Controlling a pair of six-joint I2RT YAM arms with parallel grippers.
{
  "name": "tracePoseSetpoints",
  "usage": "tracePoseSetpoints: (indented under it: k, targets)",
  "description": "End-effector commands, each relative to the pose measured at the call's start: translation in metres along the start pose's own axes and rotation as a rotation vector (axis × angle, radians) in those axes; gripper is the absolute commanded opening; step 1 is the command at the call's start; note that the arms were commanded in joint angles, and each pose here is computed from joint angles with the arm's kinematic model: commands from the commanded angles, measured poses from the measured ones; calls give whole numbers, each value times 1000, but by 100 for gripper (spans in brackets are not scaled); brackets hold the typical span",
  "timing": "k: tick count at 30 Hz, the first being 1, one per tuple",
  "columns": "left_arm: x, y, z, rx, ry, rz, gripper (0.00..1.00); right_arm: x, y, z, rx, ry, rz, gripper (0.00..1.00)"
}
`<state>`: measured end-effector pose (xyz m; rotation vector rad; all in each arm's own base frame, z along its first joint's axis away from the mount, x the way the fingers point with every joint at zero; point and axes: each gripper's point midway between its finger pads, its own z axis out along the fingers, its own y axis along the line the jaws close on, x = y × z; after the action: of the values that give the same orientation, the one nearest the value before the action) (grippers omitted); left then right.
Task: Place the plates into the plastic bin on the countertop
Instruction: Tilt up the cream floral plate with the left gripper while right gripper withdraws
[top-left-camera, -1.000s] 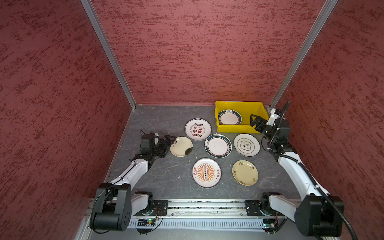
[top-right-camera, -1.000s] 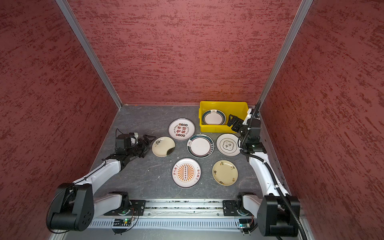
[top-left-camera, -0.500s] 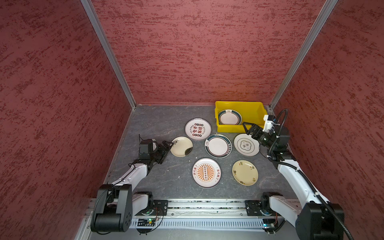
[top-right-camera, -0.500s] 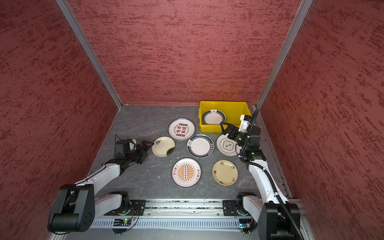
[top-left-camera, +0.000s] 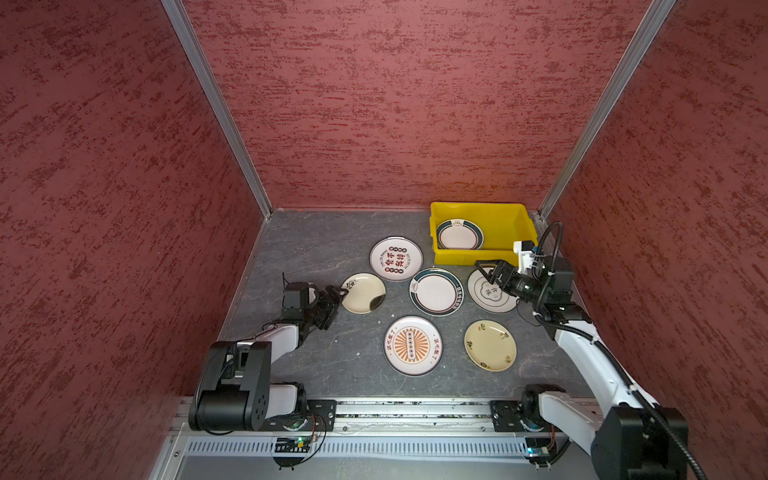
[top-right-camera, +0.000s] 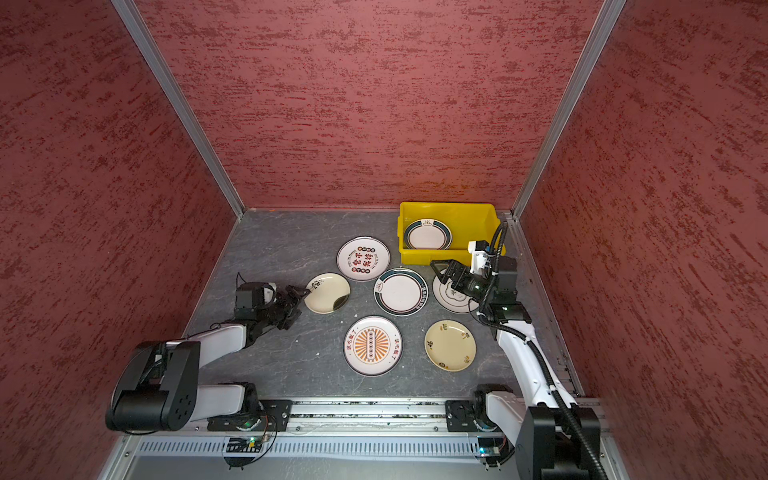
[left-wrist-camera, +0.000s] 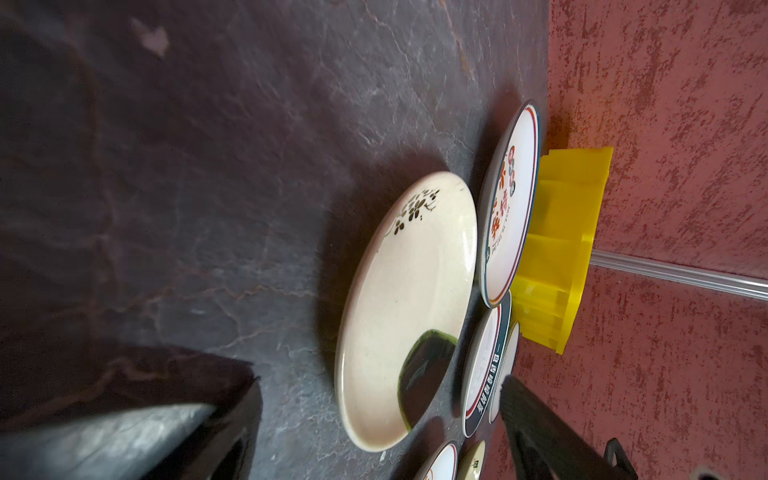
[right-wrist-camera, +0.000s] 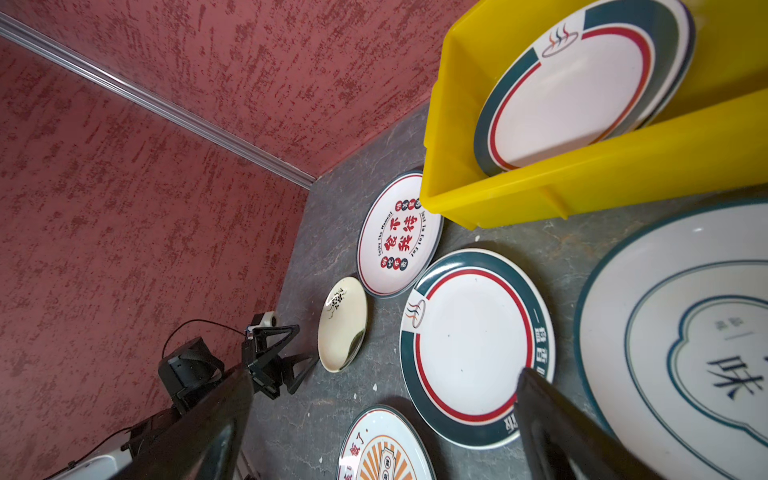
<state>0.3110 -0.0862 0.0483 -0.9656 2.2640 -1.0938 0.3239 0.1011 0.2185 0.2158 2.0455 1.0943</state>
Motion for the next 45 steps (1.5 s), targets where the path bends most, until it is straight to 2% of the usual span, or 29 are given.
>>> tracePoseSetpoints:
  k: [1, 5, 15, 20, 24, 28, 35, 45]
  targets:
    - [-3, -2, 8, -9, -7, 20, 84, 0, 1, -2, 17, 3, -23, 99]
    - [-5, 3, 20, -33, 16, 14, 80, -2, -4, 0, 29, -21, -2, 99]
    - [-1, 19, 51, -89, 109, -14, 50, -4, -12, 4, 52, -26, 27, 99]
    - [4, 29, 58, -110, 137, -36, 42, -7, -13, 5, 56, -37, 34, 99]
    - [4, 30, 59, -115, 141, -37, 29, -9, -13, 7, 56, -39, 38, 99]
    - [3, 28, 57, -121, 138, -33, 25, -10, -13, 8, 51, -38, 41, 99]
    - [1, 22, 52, -119, 131, -18, 9, -9, -13, 9, 44, -31, 44, 99]
    - [1, 12, 43, -108, 120, -2, 2, -8, -13, 9, 40, -28, 60, 99]
